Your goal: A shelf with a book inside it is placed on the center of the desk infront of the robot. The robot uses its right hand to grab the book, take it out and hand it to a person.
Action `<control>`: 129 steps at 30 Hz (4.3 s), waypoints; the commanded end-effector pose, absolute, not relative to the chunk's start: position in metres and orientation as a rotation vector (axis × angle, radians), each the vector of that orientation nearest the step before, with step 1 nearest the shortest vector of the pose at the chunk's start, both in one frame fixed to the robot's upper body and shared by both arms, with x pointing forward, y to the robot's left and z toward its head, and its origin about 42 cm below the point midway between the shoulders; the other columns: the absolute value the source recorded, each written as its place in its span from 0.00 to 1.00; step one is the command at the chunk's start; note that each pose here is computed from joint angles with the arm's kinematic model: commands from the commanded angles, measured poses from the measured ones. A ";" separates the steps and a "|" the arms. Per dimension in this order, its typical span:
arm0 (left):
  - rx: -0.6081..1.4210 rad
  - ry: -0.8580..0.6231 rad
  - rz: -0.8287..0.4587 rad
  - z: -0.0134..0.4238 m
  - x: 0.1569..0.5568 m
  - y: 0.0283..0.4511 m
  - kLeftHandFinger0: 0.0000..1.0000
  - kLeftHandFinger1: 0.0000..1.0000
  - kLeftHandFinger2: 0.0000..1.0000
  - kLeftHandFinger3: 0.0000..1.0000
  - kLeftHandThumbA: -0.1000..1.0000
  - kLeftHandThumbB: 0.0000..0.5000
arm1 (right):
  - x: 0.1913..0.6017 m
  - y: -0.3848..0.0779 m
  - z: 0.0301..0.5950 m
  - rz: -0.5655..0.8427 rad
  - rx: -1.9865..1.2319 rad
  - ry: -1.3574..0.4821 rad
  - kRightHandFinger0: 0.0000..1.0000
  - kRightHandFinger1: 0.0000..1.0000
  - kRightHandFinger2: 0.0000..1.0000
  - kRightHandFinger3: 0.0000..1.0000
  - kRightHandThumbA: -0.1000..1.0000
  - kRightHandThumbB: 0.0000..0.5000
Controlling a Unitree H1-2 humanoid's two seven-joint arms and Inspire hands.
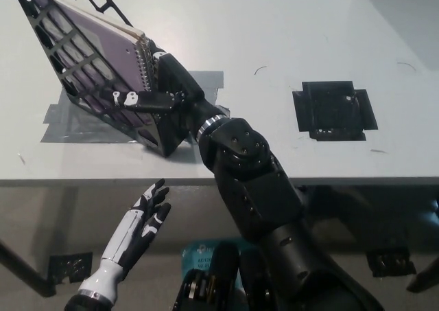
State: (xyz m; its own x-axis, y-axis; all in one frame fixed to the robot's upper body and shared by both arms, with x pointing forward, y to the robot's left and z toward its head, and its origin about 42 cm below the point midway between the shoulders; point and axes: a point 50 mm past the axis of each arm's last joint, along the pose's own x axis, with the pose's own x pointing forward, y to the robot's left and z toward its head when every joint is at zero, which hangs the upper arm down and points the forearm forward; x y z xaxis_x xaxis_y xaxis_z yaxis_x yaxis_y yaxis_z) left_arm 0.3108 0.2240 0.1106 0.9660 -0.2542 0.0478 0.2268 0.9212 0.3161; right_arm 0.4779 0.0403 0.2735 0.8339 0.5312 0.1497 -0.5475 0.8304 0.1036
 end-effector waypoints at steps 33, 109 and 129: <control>0.358 -0.128 -0.286 0.126 0.322 0.224 1.00 1.00 1.00 1.00 0.92 0.54 | 0.464 0.056 0.349 0.294 0.295 -0.352 0.00 0.00 0.13 0.15 0.72 0.00; 0.349 -0.110 -0.235 0.113 0.302 0.232 1.00 1.00 1.00 1.00 0.92 0.55 | 0.512 -0.102 0.276 0.213 1.175 -0.150 1.00 1.00 1.00 1.00 1.00 0.97; 0.341 -0.108 -0.232 0.115 0.305 0.234 1.00 1.00 1.00 1.00 0.93 0.53 | 0.334 -0.166 0.313 0.491 0.873 -0.530 1.00 1.00 1.00 1.00 1.00 1.00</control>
